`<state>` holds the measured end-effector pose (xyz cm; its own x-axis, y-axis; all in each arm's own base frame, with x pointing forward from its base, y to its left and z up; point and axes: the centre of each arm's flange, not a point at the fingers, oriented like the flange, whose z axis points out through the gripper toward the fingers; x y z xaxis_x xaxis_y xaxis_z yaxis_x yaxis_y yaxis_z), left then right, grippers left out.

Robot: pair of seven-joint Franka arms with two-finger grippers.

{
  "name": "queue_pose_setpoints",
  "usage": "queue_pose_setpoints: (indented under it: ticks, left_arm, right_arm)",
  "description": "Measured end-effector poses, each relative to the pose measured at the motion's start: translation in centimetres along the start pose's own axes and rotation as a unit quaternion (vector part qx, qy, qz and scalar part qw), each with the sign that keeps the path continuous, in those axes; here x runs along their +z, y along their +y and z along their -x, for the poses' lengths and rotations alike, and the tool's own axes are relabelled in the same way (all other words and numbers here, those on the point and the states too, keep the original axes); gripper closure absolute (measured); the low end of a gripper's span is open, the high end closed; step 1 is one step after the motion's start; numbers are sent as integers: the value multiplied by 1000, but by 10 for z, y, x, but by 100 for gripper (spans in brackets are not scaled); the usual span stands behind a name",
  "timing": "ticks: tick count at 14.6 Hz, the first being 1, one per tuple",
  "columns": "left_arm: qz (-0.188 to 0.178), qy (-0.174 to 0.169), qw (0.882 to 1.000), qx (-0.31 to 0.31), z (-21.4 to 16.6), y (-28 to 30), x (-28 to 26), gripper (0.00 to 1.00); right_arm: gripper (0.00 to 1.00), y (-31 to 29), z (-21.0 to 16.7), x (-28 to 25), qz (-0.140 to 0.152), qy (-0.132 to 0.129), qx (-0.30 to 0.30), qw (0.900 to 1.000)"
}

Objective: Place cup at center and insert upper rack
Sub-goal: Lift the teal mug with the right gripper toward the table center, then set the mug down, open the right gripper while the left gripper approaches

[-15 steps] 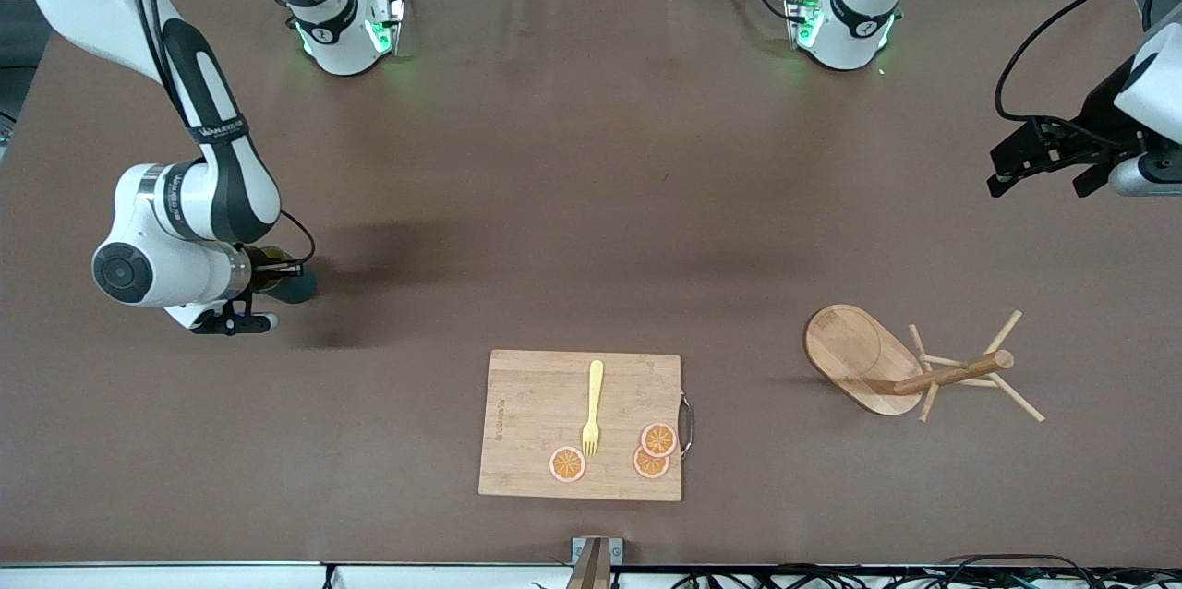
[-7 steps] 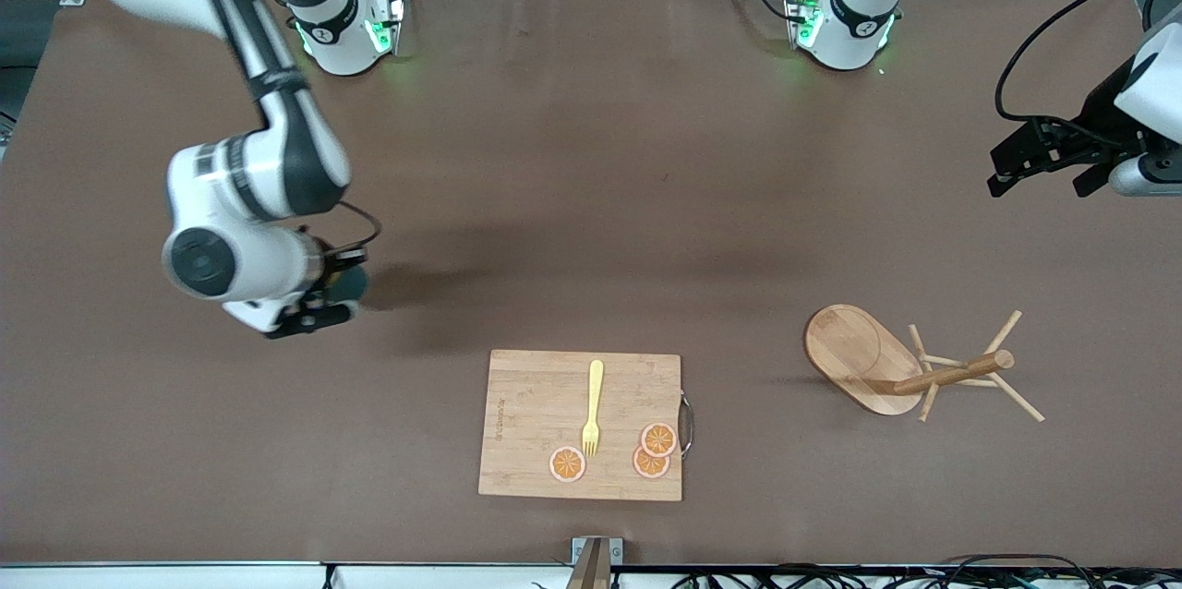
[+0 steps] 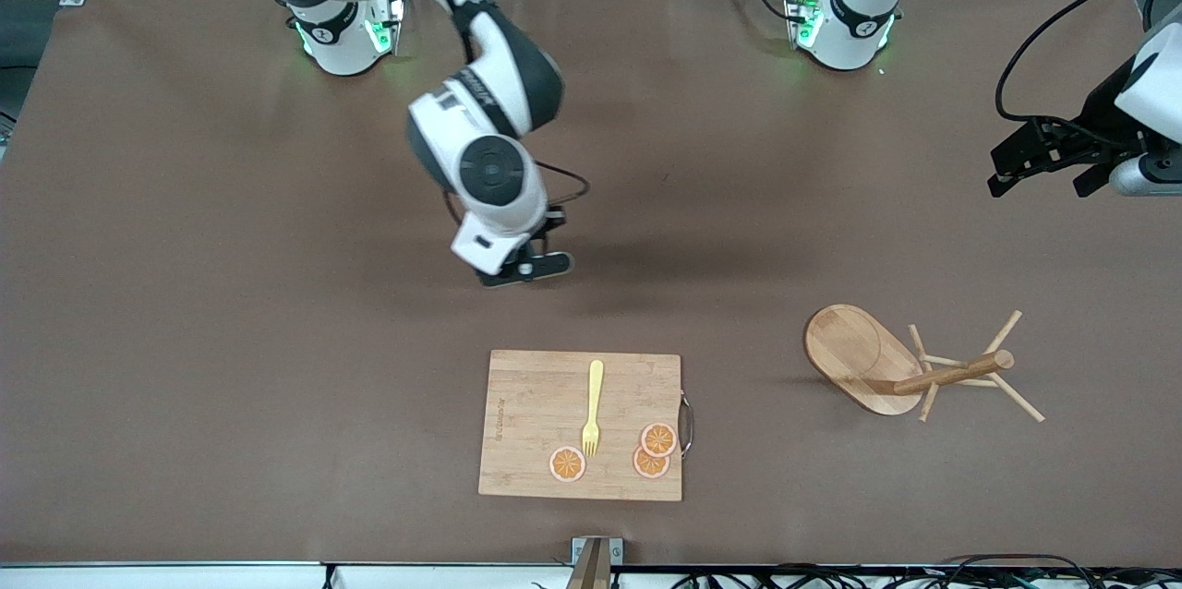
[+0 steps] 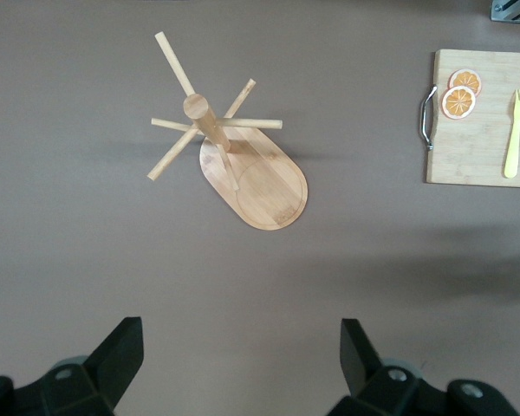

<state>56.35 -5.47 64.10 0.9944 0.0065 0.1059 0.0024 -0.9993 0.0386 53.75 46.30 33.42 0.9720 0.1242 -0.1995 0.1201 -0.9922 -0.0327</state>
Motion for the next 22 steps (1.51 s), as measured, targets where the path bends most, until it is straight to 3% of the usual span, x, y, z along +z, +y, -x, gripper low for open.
queue_pose_setpoints:
  ticks: [3,5,12,17,18,22]
  left_arm:
    - [0,0,1000,0,0,0,0,0]
    - [0,0,1000,0,0,0,0,0]
    - [0,0,1000,0,0,0,0,0]
    - [0,0,1000,0,0,0,0,0]
    - [0,0,1000,0,0,1,0,0]
    - [0,0,1000,2,0,2,0,0]
  right_arm:
    - [96,-58,7,18,-66,13,82,994]
    - [96,-95,23,32,-85,28,112,990]
    - [96,-178,81,84,-74,19,97,992]
    - [92,-188,76,90,-79,26,105,991]
    - [87,-186,70,85,-86,30,121,989]
    - [48,-174,50,43,-103,40,159,981]
